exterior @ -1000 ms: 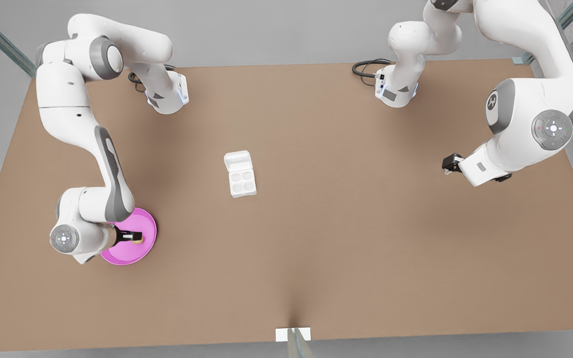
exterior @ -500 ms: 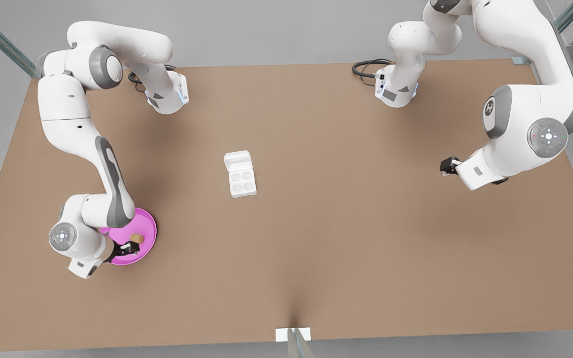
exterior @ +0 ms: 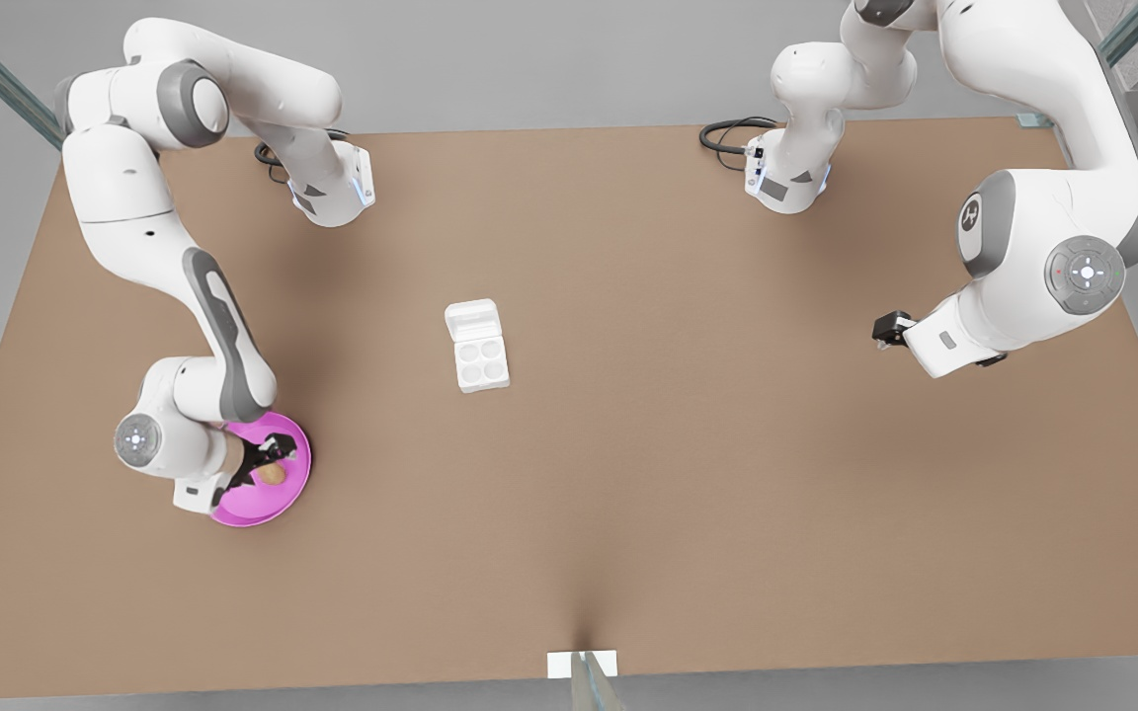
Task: Pack egg into the box and close the box lid
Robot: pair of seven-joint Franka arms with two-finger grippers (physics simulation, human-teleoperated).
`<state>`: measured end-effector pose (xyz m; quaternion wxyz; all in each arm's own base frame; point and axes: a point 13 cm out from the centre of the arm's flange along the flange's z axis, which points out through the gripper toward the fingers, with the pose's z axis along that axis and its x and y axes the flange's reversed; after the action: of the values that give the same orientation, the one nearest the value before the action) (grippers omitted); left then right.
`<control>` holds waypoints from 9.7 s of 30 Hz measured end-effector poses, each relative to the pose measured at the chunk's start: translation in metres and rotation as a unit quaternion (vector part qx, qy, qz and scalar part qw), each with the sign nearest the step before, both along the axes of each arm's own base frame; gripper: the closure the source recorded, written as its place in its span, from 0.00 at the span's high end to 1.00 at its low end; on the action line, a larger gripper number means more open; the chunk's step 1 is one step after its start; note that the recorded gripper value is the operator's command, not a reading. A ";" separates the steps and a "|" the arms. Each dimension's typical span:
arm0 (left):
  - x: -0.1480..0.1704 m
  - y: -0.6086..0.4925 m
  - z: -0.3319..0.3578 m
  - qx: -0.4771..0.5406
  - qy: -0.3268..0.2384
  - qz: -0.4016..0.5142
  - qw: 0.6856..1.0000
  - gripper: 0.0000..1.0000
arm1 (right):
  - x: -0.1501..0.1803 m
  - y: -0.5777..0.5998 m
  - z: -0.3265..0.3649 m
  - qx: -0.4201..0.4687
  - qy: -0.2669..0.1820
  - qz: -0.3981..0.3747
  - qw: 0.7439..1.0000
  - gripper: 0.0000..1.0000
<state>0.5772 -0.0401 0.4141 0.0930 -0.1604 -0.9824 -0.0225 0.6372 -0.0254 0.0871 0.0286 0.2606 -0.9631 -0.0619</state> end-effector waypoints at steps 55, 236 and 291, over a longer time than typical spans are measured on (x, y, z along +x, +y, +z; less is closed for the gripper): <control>0.001 -0.001 -0.014 0.000 0.013 -0.001 1.000 1.00 | 0.020 -0.031 -0.047 -0.027 -0.050 -0.032 0.998 1.00; -0.138 -0.329 -0.116 -0.025 0.137 -0.143 0.980 0.21 | 0.035 -0.028 0.351 -0.040 -0.102 -0.532 0.840 1.00; -0.181 -0.656 -0.264 -0.147 -0.015 0.429 0.891 0.21 | 0.001 -0.094 0.322 -0.102 -0.031 -0.369 0.923 1.00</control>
<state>0.3959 -0.6963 0.1499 0.0544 0.2654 -0.9490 0.1615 0.6386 -0.1198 0.4088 0.0006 -0.1154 -0.9926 0.0386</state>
